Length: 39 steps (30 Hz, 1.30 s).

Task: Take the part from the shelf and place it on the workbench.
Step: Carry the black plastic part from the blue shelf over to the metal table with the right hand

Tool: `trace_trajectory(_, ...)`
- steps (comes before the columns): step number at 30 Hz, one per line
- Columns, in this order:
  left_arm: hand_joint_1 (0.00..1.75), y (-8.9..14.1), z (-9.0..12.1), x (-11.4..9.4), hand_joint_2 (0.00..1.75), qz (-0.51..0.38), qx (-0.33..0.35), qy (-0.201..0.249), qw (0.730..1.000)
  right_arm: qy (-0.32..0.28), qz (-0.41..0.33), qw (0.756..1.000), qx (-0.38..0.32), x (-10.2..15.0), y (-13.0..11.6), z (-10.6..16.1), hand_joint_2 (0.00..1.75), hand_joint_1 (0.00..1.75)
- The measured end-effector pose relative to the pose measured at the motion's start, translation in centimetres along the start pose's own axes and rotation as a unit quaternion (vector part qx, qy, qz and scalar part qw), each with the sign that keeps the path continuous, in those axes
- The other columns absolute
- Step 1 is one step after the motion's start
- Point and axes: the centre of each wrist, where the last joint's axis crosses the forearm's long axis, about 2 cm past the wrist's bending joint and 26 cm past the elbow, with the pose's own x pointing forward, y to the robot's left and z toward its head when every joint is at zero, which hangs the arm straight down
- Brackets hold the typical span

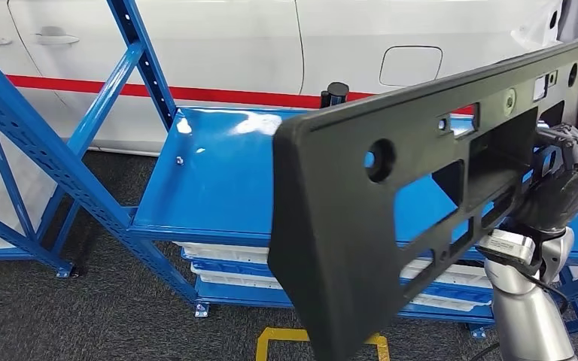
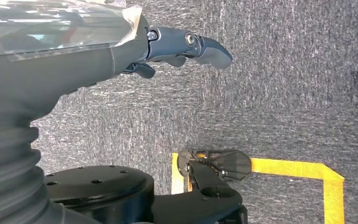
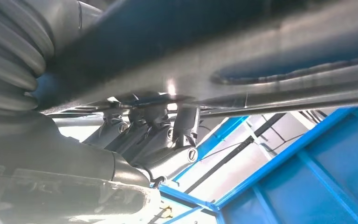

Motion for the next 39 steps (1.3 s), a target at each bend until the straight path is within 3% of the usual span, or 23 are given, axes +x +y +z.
trace_trajectory(23, 0.0, 0.4, -0.1, -0.2, 1.75, -0.004, -0.008, 0.008, 1.0, 0.008, 0.008, 1.0, -0.015, 0.3, 0.1, 0.7, 1.75, 1.55)
trace_trajectory(39, 0.0, 0.6, -0.2, -0.2, 1.75, 0.006, -0.004, 0.012, 1.0, 0.007, 0.006, 0.999, -0.04, 0.2, 1.6, -1.5, 1.75, 1.55)
